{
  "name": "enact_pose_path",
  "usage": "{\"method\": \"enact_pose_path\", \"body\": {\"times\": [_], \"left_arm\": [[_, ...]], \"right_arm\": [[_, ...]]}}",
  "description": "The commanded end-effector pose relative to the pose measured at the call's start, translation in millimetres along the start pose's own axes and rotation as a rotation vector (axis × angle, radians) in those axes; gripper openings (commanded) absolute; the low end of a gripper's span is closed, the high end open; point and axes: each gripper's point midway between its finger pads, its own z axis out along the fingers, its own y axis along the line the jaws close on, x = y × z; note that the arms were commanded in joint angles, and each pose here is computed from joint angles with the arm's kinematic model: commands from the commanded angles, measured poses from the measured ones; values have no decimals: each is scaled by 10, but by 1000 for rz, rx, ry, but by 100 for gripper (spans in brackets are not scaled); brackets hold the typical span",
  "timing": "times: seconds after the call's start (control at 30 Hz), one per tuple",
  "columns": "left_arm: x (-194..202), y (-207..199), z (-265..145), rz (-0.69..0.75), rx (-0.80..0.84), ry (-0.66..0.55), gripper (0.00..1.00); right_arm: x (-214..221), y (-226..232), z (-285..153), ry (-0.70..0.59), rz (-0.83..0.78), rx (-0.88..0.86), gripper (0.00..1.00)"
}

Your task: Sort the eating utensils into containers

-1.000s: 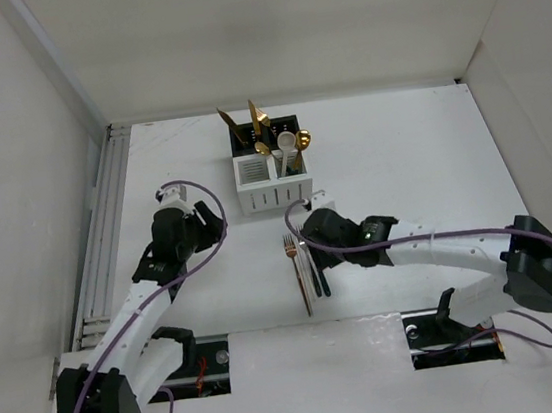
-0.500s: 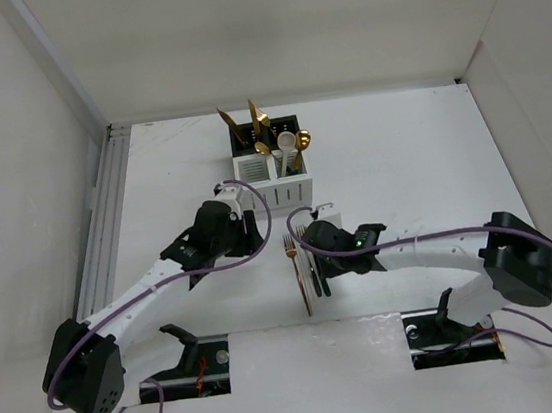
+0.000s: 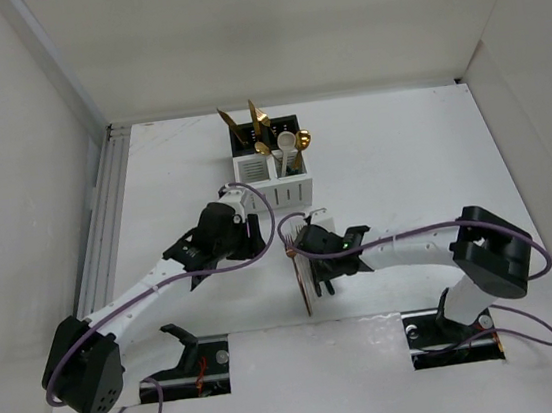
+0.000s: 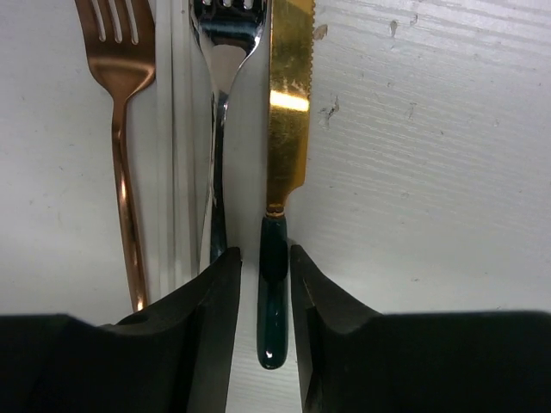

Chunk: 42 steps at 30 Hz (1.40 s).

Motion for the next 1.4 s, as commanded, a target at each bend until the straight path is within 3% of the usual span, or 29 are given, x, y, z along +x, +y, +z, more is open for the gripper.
{"method": "enact_pose_path", "body": {"times": [0.0, 0.17, 0.27, 0.3, 0.57, 0.73, 0.77, 0.83, 0.87, 0.97, 1.0, 1.07, 1.1, 1.17, 1.2, 1.23, 1.3, 1.33, 1.37], "left_arm": [[-225, -84, -43, 13, 19, -66, 53], [-210, -60, -49, 12, 10, -70, 54], [-210, -60, -49, 12, 10, -70, 54], [-210, -60, -49, 12, 10, -70, 54], [-256, -63, -64, 12, 9, -90, 56], [-329, 30, -60, -28, -32, -119, 58], [-361, 97, -61, -55, -55, -130, 59], [-365, 307, -60, -119, -125, -139, 59], [-380, 347, -63, -129, -135, -143, 59], [-385, 420, -80, -144, -150, -151, 60], [-396, 451, -83, -151, -157, -155, 60], [-407, 482, -87, -158, -165, -158, 60], [-418, 517, -92, -166, -173, -162, 60], [-487, 587, -101, -170, -190, -188, 60], [-487, 587, -101, -170, -191, -188, 60], [-461, 650, -99, -181, -206, -184, 61], [-513, 756, -118, -196, -229, -203, 61], [-510, 808, -115, -206, -239, -209, 61], [-489, 906, -123, -225, -262, -209, 61]], "right_arm": [[98, 26, 84, 30, -19, 3, 35], [215, -86, 141, 58, 2, 51, 25], [249, -185, 107, 50, 32, 79, 2], [214, -206, 59, 34, 71, 91, 0], [-264, -527, -526, -178, 190, 186, 0], [-1112, -349, -1181, -458, 159, 82, 0], [-1312, -350, -1399, -536, 87, 65, 0], [-1873, -177, -1861, -760, 92, -14, 0], [-2058, -166, -2019, -839, -29, 16, 0], [-2798, 25, -2589, -1093, -49, -43, 0], [-2971, 138, -2440, -1090, -151, -11, 0], [-3507, 249, -2648, -1183, -178, -91, 0], [-3672, 357, -2385, -1162, -226, -94, 0], [-4097, 436, -2515, -1266, -251, -172, 0], [-4216, 477, -2444, -1285, -259, -188, 0], [-4308, 569, -2107, -1268, -308, -185, 0], [-4515, 711, -2135, -1368, -360, -211, 0], [-4545, 772, -1811, -1349, -403, -180, 0], [-4596, 838, -1782, -1384, -402, -198, 0]]}}
